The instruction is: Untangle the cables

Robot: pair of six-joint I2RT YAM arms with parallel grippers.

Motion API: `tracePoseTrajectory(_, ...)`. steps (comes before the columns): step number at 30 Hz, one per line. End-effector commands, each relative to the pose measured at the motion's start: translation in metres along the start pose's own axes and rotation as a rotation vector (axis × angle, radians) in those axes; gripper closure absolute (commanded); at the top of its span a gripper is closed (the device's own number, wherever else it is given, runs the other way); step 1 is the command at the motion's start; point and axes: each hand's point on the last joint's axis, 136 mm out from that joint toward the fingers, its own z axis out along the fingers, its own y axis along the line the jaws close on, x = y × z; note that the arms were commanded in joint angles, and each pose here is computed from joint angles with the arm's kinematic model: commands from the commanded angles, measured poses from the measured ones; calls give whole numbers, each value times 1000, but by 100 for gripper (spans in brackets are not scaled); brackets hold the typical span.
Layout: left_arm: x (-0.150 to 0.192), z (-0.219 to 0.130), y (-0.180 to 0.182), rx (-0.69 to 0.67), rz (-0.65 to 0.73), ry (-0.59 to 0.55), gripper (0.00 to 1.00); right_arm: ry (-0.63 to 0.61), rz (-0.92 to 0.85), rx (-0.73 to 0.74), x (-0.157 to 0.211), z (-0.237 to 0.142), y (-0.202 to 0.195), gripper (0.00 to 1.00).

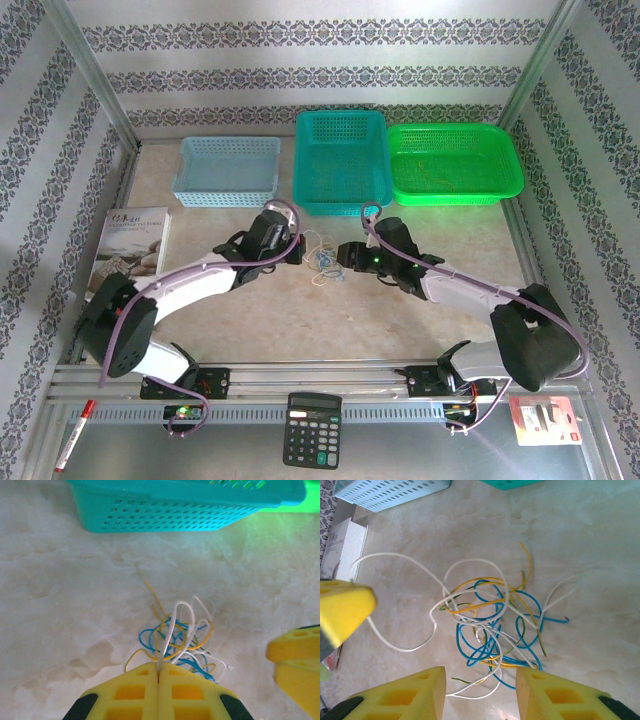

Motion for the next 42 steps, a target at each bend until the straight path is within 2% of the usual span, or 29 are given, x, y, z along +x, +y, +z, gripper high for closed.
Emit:
tracePoseTrajectory(1, -12, -15, -4, 23, -36, -82, 100, -7, -35, -36, -8, 3, 15, 58)
tracePoseTrajectory(8, -40, -49, -19, 104, -49, -205, 100, -13, -40, -33, -11, 3, 17, 56)
tracePoseTrajectory(13, -52, -59, -27, 135, -54, -239, 100, -5, -39, -28, -9, 5, 15, 53)
tracePoseTrajectory(24, -49, -54, -15, 97, -72, -240, 100, 42, -56, -2, 7, 17, 6, 54)
tracePoseTrajectory(31, -52, -57, -10, 68, -74, -243, 100, 95, -85, -16, 24, 28, 14, 52)
tracePoseTrajectory(42, -40, -45, 7, 4, -95, -204, 100, 119, -225, 195, 46, 37, -1, 47)
